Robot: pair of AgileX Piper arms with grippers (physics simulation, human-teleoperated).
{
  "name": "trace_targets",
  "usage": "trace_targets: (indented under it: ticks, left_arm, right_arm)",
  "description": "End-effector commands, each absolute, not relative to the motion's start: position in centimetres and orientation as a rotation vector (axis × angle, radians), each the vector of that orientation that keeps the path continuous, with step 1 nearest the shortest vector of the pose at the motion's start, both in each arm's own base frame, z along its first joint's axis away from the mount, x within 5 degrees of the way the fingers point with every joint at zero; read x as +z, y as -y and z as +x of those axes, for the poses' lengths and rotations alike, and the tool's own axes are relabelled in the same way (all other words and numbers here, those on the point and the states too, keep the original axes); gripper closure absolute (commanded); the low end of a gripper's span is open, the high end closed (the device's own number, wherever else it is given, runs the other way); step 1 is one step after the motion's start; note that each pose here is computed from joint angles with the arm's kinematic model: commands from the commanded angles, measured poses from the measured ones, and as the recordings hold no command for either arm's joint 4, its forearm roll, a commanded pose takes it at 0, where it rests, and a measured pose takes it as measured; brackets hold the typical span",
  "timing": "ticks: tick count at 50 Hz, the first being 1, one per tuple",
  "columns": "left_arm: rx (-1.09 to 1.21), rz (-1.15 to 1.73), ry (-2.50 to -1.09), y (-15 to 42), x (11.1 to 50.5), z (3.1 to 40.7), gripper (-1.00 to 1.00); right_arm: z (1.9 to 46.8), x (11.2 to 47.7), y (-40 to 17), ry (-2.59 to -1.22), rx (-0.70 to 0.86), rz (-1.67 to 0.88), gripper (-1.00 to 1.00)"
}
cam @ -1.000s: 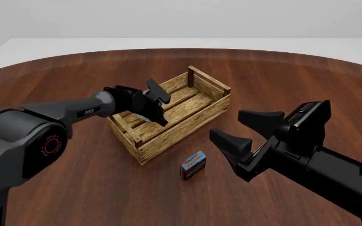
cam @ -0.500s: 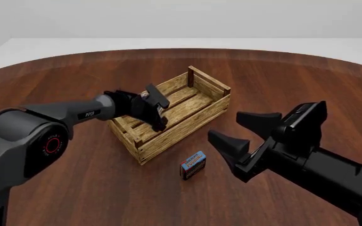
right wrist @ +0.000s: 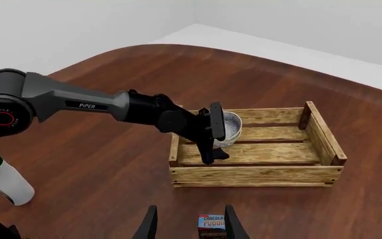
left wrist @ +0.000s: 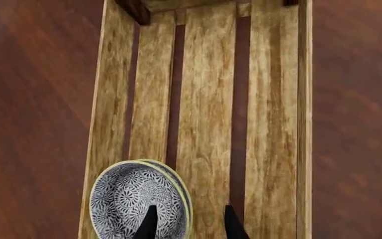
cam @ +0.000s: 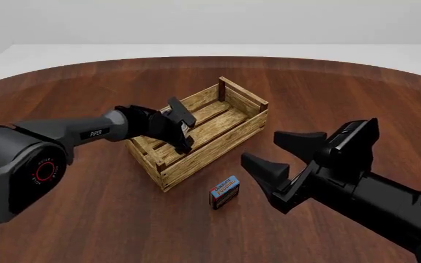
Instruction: Stack the right bowl on the left bowl and place them in the tray.
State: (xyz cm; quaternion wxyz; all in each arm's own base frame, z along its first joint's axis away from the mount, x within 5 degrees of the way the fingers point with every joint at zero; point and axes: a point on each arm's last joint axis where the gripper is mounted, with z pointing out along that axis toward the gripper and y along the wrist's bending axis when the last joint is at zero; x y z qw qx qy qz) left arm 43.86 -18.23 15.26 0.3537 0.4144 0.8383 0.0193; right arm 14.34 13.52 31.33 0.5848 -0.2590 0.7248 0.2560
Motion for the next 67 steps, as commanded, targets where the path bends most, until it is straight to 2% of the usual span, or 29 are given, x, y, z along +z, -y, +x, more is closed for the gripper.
trace_targets:
  ticks: [1,32,41,56,67]
  left_arm:
    - [0.084,1.124,-2.218,16.7,11.5,43.2,-1.0]
    - [0.085,1.066,-2.093,15.8,18.7,38.9,-1.0]
    - [0.045,0.991,-2.06,16.0,22.3,37.4,-1.0]
    - [-0.041,0.853,-1.993,15.8,26.9,33.6,-1.0]
    - [-0.145,0.693,-1.901,14.4,31.6,28.7,-1.0]
  right_arm:
    - [14.4,31.2,-13.8,-1.695,0.602,-0.61,-1.0]
    - [14.0,31.3,-13.6,-1.688,0.605,-0.615,-1.0]
    - [13.9,31.5,-13.5,-1.685,0.605,-0.617,-1.0]
    - [13.9,31.4,-13.6,-1.686,0.607,-0.62,-1.0]
    - [13.8,31.6,-13.3,-1.674,0.607,-0.607,-1.0]
